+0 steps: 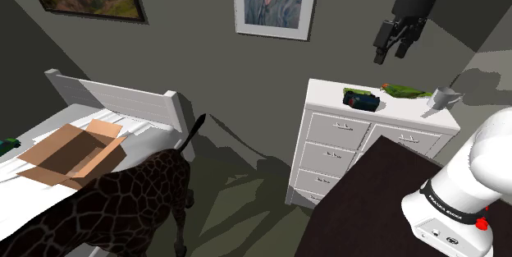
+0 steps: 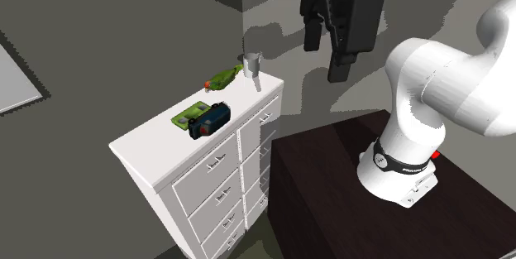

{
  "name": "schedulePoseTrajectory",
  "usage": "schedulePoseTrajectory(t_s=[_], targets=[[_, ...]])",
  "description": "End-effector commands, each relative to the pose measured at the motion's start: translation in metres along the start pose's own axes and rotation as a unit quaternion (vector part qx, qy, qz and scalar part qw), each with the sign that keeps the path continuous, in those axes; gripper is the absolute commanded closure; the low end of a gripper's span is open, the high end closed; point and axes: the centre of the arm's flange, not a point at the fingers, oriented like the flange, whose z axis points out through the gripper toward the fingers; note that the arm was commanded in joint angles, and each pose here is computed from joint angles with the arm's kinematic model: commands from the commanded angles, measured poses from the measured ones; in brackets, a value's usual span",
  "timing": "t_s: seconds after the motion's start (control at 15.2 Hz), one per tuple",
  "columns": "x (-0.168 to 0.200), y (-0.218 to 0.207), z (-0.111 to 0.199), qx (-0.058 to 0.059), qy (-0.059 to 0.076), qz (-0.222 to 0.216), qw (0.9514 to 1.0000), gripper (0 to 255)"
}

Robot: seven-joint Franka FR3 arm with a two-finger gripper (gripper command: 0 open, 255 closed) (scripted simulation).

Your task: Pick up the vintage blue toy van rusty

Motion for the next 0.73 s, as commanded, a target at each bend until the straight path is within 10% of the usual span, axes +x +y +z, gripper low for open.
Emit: schedulePoseTrajectory(t_s=[0.0,0.66], targets=[[0.0,0.0,0.0,0.0,0.0,0.0,1.0,0],[0.04,0.084,0.087,-0.014,0.016,-0.044,0.9988,0]])
